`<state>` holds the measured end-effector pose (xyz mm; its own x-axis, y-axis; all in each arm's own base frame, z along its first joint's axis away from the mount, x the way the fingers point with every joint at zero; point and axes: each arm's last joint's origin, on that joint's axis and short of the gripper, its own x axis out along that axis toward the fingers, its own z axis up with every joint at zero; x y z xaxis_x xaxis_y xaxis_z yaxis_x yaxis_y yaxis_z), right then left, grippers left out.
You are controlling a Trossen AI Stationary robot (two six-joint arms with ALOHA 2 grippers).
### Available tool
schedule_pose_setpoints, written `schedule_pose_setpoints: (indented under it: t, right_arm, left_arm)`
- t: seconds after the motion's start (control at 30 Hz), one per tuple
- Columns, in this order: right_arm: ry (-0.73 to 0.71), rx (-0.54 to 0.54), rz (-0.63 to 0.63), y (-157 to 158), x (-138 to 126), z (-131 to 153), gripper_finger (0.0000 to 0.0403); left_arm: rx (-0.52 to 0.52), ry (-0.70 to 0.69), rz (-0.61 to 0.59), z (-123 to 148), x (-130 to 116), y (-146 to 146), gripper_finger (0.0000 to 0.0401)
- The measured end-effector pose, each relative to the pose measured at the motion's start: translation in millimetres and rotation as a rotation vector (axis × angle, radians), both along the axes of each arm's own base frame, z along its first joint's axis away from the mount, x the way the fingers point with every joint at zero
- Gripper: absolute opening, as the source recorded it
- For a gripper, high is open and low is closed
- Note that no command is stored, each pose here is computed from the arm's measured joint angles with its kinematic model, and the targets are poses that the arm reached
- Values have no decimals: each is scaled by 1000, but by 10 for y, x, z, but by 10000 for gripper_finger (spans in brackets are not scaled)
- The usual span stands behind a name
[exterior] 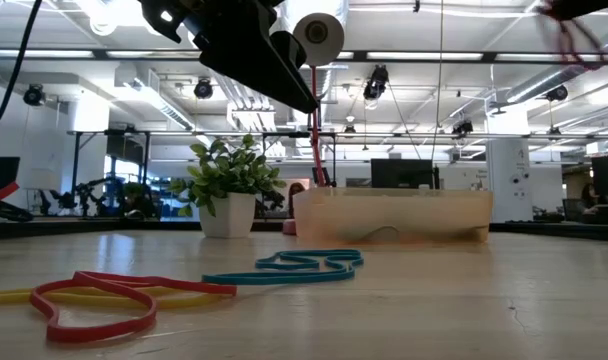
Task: Pick and place rubber bands into bin
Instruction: Put the right red rubberband into the orange container
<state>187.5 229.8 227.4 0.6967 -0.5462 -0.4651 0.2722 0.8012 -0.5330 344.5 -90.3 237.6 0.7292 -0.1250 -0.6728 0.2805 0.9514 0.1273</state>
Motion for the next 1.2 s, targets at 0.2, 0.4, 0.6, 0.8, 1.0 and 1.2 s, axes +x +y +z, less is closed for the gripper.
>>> schedule_pose_setpoints:
  t: [0.2,0.4,0.6,0.8,1.0,1.2]
  right_arm:
    - [-15,-78,-108,-293,254,-58,9]
    - [-42,-166,-232,-655,470,-141,9]
    - [-7,-201,-359,-1021,605,-225,9]
    - [4,-203,-447,-1302,600,-225,8]
    - [-21,-176,-501,-1524,505,-71,8]
    - [-76,-95,-508,-1687,354,138,8]
  left_arm:
    - [-2,-6,0,5,4,-1,136]
    - [-2,-8,0,6,5,-1,136]
    - [-2,-9,0,6,6,-2,136]
    - [-2,-7,0,0,3,-1,136]
    - [-1,-6,-1,-4,2,0,136]
    - [-1,-6,0,-5,2,0,136]
